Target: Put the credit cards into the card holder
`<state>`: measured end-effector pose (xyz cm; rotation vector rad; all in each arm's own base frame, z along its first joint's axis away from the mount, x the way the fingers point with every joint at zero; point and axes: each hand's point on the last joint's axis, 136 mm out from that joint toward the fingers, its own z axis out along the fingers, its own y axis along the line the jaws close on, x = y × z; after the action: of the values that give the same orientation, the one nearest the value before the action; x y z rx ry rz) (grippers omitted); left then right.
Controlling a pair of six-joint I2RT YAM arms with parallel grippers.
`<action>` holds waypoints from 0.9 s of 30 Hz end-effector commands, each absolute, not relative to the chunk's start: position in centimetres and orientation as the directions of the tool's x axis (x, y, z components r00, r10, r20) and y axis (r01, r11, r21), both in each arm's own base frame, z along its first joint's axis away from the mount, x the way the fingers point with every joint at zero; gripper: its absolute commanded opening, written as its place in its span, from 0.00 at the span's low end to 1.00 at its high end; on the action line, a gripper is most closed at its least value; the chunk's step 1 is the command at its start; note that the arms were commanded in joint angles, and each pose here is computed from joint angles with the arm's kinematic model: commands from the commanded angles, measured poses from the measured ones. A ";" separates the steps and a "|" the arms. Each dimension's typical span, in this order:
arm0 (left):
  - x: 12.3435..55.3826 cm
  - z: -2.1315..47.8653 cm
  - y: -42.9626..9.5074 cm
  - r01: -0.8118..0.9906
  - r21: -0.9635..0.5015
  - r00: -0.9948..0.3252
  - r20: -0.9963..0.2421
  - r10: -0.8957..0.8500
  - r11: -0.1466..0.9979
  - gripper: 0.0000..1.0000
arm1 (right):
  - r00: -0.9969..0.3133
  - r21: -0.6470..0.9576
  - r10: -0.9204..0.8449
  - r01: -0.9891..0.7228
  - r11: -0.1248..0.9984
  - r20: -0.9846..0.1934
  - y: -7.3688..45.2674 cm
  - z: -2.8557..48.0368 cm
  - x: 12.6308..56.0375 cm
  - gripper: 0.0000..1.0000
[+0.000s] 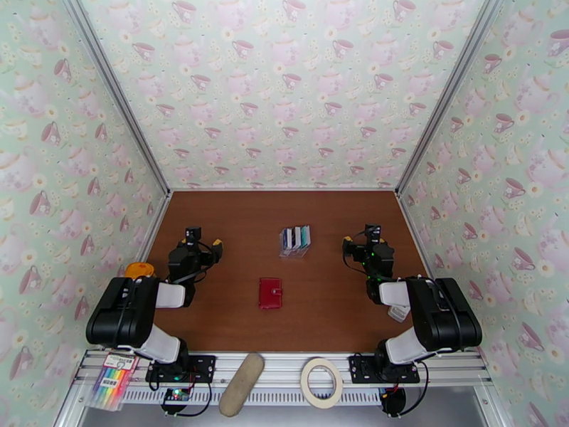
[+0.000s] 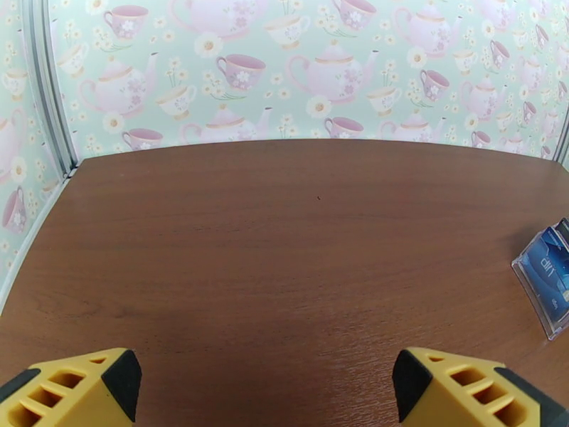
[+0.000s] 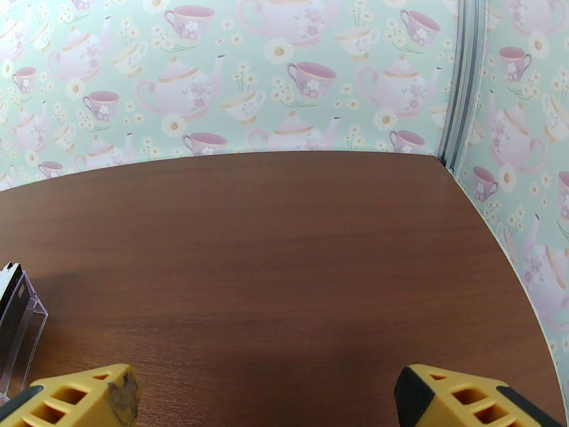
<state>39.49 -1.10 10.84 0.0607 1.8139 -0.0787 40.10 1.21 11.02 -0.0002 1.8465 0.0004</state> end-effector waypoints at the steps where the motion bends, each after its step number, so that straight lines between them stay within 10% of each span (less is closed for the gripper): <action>1: 39.6 11.2 -1.3 0.106 -0.024 -0.229 -0.973 0.001 0.994 1.00 | -0.257 0.004 0.008 0.015 1.000 -0.966 0.9 11.6 40.7 1.00; 12: 38.5 12.8 1.1 -0.060 -0.023 -0.159 -0.987 -0.033 0.998 1.00 | -0.247 0.001 0.007 0.023 1.000 -0.969 0.8 11.7 40.5 1.00; 27: 35.1 20.3 -3.3 -0.139 -0.056 -0.167 -0.983 -0.079 0.989 1.00 | -0.316 0.165 0.336 0.461 0.872 -0.887 -3.9 17.6 37.8 1.00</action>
<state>35.46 -3.16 20.89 -0.0977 1.6519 0.0420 40.07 -2.51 19.29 0.3686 1.8176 -0.1041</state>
